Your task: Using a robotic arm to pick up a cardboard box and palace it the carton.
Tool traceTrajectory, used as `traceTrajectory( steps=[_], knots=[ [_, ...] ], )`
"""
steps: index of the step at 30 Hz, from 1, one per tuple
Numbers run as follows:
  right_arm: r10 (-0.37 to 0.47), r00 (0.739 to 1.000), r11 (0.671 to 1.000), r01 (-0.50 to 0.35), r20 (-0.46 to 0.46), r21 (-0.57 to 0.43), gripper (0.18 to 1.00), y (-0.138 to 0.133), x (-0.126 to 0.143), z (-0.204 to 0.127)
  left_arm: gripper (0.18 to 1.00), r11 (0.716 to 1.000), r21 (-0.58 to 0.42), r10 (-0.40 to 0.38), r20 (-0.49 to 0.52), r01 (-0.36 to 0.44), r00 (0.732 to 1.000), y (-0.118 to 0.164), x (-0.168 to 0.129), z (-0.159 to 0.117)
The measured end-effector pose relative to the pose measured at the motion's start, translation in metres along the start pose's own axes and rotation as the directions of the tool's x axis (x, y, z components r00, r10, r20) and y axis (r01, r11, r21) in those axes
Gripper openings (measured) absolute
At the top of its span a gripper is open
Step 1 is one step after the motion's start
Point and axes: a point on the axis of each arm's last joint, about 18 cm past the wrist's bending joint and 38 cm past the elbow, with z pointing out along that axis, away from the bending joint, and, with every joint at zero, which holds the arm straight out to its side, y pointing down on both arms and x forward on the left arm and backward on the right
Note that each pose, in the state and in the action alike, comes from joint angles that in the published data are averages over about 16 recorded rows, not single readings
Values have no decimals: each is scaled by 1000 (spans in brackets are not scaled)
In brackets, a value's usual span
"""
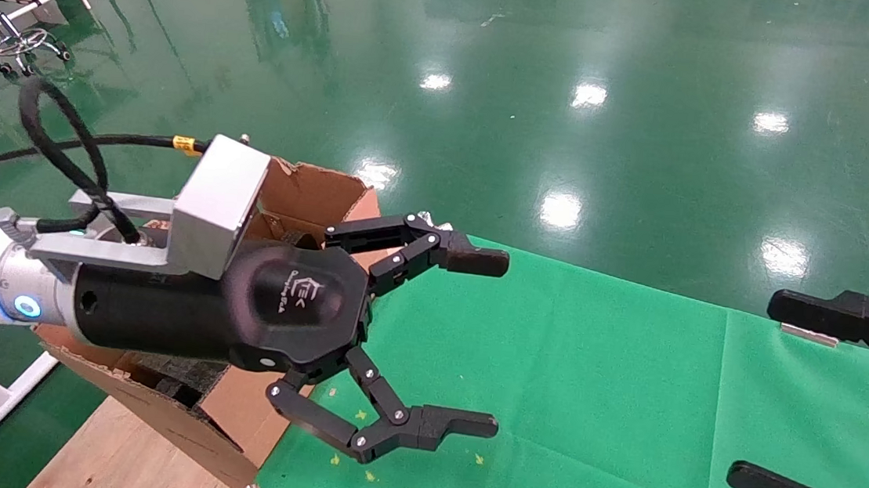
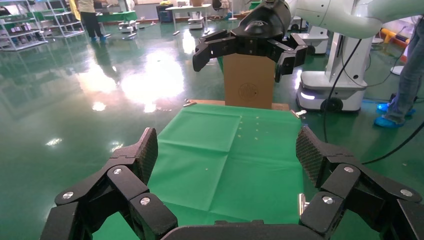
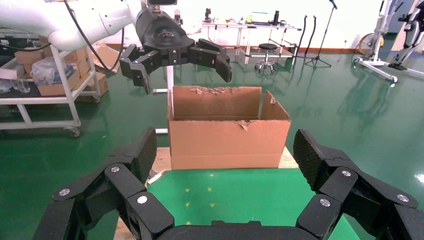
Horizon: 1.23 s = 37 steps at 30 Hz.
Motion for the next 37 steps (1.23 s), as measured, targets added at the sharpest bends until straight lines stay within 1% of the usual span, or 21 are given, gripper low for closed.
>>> traceTrajectory(
  steps=[37],
  knots=[
    [0, 1000, 1000, 0, 0, 0, 1001, 0, 0, 0, 1000, 1000, 0, 0, 0, 0, 1000, 0, 0, 0]
  ],
)
